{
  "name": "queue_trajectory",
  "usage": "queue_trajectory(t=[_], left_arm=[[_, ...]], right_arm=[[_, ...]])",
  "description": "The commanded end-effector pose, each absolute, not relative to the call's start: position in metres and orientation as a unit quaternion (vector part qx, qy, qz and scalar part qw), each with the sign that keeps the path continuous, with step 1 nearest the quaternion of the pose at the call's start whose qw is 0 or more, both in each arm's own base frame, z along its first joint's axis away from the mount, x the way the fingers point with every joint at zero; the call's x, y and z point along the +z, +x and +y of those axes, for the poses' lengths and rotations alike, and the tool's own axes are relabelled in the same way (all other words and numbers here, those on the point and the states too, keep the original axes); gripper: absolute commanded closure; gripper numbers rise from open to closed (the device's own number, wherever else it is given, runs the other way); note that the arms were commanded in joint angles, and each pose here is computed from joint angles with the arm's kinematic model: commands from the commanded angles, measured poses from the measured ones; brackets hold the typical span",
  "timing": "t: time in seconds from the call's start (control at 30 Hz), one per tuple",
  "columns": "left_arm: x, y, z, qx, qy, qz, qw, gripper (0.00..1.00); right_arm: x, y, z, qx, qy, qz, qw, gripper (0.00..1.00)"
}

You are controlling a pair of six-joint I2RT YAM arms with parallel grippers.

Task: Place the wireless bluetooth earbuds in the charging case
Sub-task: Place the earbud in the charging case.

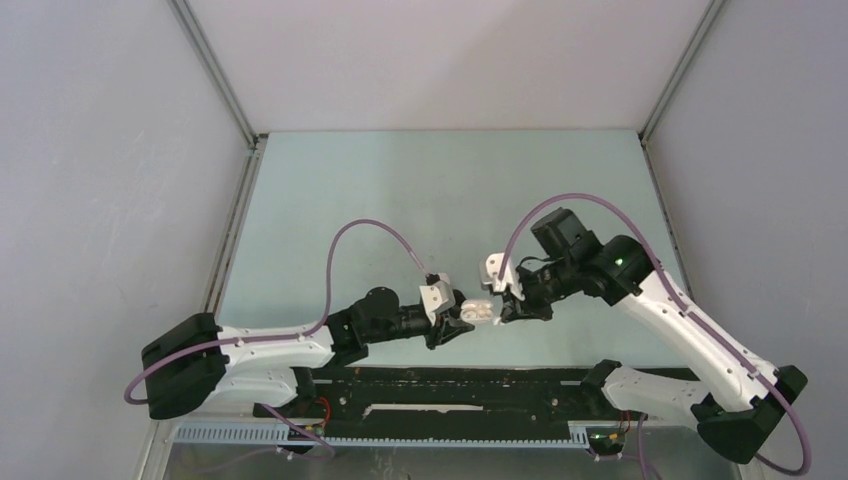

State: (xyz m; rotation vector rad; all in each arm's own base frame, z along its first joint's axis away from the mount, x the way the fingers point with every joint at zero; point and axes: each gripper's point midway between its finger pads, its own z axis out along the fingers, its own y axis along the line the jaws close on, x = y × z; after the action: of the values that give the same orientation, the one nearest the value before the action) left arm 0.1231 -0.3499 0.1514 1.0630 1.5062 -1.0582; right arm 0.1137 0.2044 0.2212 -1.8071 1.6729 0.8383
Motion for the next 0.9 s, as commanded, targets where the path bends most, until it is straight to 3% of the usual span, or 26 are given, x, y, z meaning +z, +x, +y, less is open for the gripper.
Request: queue_trajectory(t=[0.0, 0.4, 0.87], left_arm=[[0.187, 0.124, -0.362, -0.454, 0.444, 0.577, 0.513, 0.99], [0.19, 0.119, -0.362, -0.461, 0.451, 0.57, 0.509, 0.98], [0.197, 0.116, -0.363, -0.476, 0.445, 0.56, 0.511, 0.98]], right_arm=[[0.221, 0.111, 0.216, 0.285, -0.683, 0.621, 0.26, 1.0], [0.21, 0.135, 0.225, 0.236, -0.678, 0.642, 0.271, 1.0], [0.203, 0.129, 0.23, 0.246, -0.685, 0.639, 0.251, 1.0]])
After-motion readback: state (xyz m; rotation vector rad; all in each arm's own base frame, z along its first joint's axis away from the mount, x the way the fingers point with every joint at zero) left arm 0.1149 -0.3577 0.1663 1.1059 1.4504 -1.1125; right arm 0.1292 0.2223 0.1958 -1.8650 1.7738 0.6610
